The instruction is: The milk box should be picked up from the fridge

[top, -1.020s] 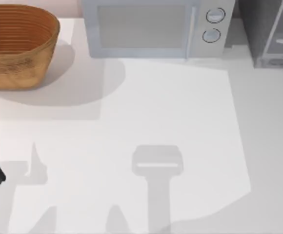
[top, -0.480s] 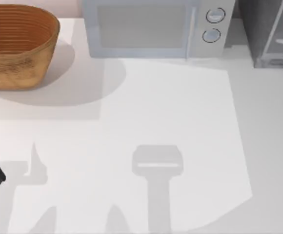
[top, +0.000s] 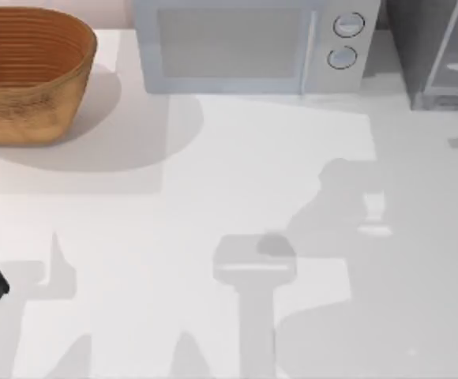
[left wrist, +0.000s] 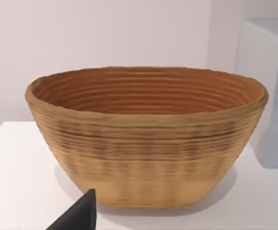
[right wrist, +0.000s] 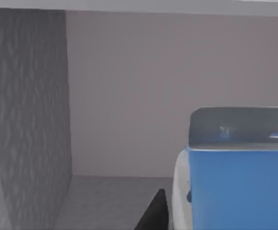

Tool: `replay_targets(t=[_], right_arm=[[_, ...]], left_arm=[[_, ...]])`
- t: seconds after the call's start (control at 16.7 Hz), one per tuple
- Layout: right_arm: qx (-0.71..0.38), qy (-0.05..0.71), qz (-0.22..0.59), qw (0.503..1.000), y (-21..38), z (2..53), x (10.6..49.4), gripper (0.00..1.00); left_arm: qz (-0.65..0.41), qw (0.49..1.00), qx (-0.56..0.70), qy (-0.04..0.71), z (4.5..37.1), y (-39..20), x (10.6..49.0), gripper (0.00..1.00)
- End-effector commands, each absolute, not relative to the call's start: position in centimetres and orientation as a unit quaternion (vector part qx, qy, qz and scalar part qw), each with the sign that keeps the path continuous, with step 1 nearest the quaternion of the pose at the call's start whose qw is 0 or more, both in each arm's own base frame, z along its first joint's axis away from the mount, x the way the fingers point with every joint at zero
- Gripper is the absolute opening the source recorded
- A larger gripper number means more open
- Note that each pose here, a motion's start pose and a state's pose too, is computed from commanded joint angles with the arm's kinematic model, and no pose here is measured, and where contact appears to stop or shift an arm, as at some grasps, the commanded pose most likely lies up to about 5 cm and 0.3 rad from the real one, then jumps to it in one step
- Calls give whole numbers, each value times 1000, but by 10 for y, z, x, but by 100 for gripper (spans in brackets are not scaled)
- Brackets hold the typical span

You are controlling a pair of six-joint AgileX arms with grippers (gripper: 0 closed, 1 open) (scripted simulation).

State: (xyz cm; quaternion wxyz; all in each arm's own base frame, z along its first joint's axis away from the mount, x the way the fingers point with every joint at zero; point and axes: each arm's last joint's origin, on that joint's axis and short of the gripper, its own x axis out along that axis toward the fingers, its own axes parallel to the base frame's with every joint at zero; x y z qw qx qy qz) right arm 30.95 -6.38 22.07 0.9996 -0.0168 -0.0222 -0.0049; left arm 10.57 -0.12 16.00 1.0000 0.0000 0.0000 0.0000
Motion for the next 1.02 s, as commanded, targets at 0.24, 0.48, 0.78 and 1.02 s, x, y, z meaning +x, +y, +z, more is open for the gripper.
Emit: replay_targets(t=[0.24, 0.48, 0.78, 1.02], right_arm=[[-14, -34, -6, 999, -33, 251, 225, 0], [-7, -34, -5, 999, -13, 231, 151, 0], [0, -11, -2, 1000, -4, 181, 112, 0], [0, -1, 0, 1000, -1, 161, 106, 0]], left_arm=[[0, 1000, 0, 0, 160, -1, 106, 100], [0, 1000, 0, 0, 160, -1, 106, 100], [0, 1000, 0, 0, 160, -1, 106, 100], [0, 1000, 0, 0, 160, -1, 106, 100]])
